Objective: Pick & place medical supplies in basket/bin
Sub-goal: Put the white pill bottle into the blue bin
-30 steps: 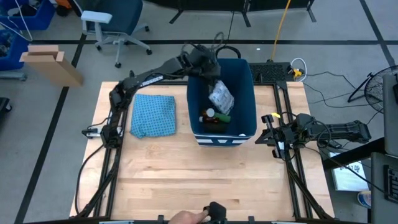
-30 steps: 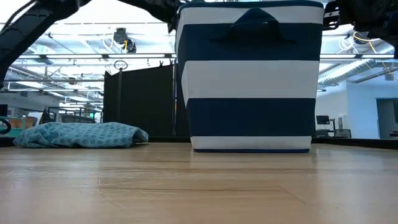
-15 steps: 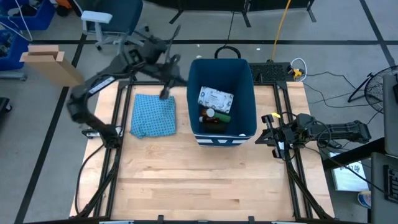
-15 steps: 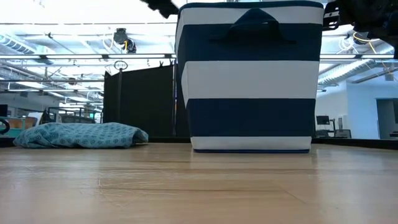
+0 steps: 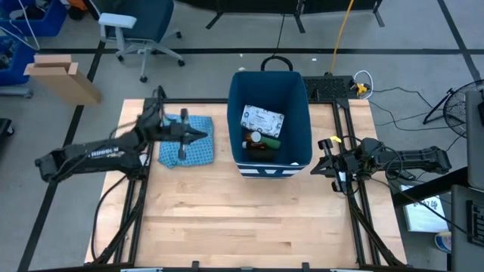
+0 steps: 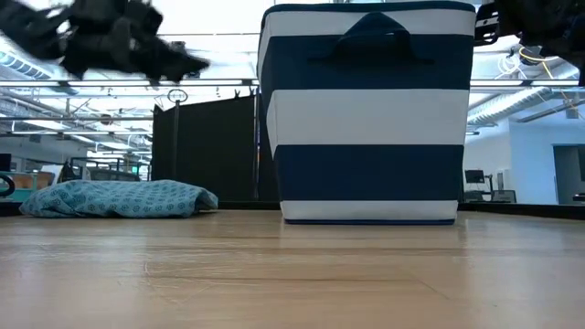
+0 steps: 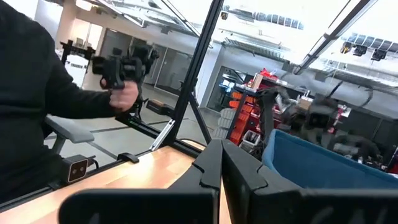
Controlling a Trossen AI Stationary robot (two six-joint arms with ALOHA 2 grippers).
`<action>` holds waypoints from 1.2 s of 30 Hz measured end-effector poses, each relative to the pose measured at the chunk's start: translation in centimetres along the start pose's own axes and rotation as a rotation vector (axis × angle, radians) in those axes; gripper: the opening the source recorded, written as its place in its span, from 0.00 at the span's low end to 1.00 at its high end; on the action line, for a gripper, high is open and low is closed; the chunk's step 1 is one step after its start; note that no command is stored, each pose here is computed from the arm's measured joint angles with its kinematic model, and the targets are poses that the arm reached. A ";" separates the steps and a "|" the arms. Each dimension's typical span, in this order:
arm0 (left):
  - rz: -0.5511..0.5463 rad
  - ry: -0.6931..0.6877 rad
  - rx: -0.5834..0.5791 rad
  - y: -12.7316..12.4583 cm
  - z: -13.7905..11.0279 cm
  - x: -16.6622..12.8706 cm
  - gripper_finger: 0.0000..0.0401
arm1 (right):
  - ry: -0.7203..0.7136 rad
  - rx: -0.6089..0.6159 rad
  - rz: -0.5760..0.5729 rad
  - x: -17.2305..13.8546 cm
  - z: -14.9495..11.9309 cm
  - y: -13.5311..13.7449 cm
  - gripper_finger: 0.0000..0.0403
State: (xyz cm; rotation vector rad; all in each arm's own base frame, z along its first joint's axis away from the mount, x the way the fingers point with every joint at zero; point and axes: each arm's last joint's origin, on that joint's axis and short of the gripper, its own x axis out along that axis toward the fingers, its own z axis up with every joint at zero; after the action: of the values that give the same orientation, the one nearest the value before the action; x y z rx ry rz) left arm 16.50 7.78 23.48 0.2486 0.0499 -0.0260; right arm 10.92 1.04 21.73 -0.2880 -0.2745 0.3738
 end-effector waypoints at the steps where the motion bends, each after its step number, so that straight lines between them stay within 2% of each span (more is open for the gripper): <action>1: 0.032 -0.007 -0.010 -0.5 -1.0 -0.5 0.01 | -0.002 -0.002 -0.001 0.0 0.0 0.0 0.00; 6: 0.139 -0.037 -0.039 -1.6 -3.3 -1.7 0.01 | 0.023 0.023 -0.114 0.1 0.7 -0.6 0.00; 10: 0.141 -0.022 -0.046 -2.0 -4.2 -1.9 0.04 | 0.117 0.088 -0.146 0.3 3.5 -1.5 0.00; 13: 0.138 -0.010 -0.063 -2.1 -4.6 -2.0 0.05 | 0.205 0.161 -0.213 0.4 6.3 -2.3 0.00; 17: 0.132 0.008 -0.109 -2.2 -4.8 -2.0 0.03 | 0.395 0.270 -0.331 0.9 9.6 -3.4 0.00; 20: 0.125 0.007 -0.128 -2.2 -4.8 -2.0 0.01 | 0.590 0.341 -0.415 1.2 10.7 -3.9 0.00; 25: 0.097 0.000 -0.195 -2.3 -4.8 -2.0 0.04 | 0.829 0.495 -0.495 1.5 10.7 -4.1 0.00; 31: 0.068 -0.007 -0.262 -2.4 -4.8 -2.0 0.06 | 1.199 0.869 -0.496 1.2 8.7 -2.8 0.00; 33: 0.060 -0.009 -0.273 -2.4 -4.8 -2.0 0.06 | 1.334 0.990 -0.548 1.1 7.9 -2.4 0.00; 36: 0.054 -0.009 -0.279 -2.5 -4.8 -1.9 0.06 | 1.499 1.049 -0.643 1.5 6.6 -2.1 0.00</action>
State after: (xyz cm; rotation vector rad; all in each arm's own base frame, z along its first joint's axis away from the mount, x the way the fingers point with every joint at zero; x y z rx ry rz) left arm 14.31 6.53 18.33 -0.0297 0.0369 0.0331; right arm 10.82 1.23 28.82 0.5879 1.2715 -0.4142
